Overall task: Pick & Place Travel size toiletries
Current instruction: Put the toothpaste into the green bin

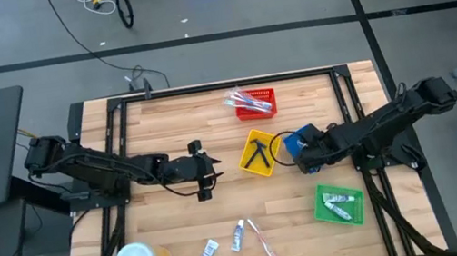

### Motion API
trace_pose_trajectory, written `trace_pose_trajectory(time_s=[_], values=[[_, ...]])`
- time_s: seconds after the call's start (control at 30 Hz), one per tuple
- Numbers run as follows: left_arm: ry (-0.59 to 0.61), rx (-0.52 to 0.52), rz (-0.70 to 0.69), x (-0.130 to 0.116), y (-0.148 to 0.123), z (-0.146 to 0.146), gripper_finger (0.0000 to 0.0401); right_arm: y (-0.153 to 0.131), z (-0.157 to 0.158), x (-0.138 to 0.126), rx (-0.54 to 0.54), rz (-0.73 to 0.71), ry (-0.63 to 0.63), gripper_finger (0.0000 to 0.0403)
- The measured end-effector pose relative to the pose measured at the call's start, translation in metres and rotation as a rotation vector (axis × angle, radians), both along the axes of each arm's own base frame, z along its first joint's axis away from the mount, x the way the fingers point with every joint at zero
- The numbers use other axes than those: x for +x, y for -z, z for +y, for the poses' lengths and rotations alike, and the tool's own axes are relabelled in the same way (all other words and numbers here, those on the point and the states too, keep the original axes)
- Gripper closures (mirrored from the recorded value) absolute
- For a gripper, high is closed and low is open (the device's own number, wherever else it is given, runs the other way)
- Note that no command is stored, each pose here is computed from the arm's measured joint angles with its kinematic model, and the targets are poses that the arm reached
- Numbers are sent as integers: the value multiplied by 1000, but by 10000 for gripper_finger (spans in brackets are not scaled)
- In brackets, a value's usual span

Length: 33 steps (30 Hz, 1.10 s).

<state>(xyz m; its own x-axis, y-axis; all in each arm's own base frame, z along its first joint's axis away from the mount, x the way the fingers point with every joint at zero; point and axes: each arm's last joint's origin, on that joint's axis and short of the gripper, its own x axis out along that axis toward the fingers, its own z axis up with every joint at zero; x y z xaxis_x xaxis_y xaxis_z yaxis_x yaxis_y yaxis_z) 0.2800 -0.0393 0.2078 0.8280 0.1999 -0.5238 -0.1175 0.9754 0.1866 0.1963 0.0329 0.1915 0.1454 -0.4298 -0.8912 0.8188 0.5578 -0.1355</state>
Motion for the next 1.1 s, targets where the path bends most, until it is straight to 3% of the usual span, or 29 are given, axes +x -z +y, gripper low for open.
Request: trace_pose_trajectory(time_s=[0.23, 0.47, 0.6, 0.83, 1.1], values=[[0, 0, 1, 0, 0, 0, 225, -36, 5, 27, -29, -125, -182, 222], [-28, -58, 12, -2, 2, -2, 225, -63, 24, 75, -129, -506, -713, 213], [-16, -76, 82, -6, 8, -6, 225, -70, 36, 98, -198, -698, -934, 209], [-206, -34, 57, -21, -1, -9, 225, -42, 61, 133, -195, -855, -1217, 192], [-208, -139, 10, -56, -36, -2, 225, 17, 70, 158, -134, -708, -1275, 168]])
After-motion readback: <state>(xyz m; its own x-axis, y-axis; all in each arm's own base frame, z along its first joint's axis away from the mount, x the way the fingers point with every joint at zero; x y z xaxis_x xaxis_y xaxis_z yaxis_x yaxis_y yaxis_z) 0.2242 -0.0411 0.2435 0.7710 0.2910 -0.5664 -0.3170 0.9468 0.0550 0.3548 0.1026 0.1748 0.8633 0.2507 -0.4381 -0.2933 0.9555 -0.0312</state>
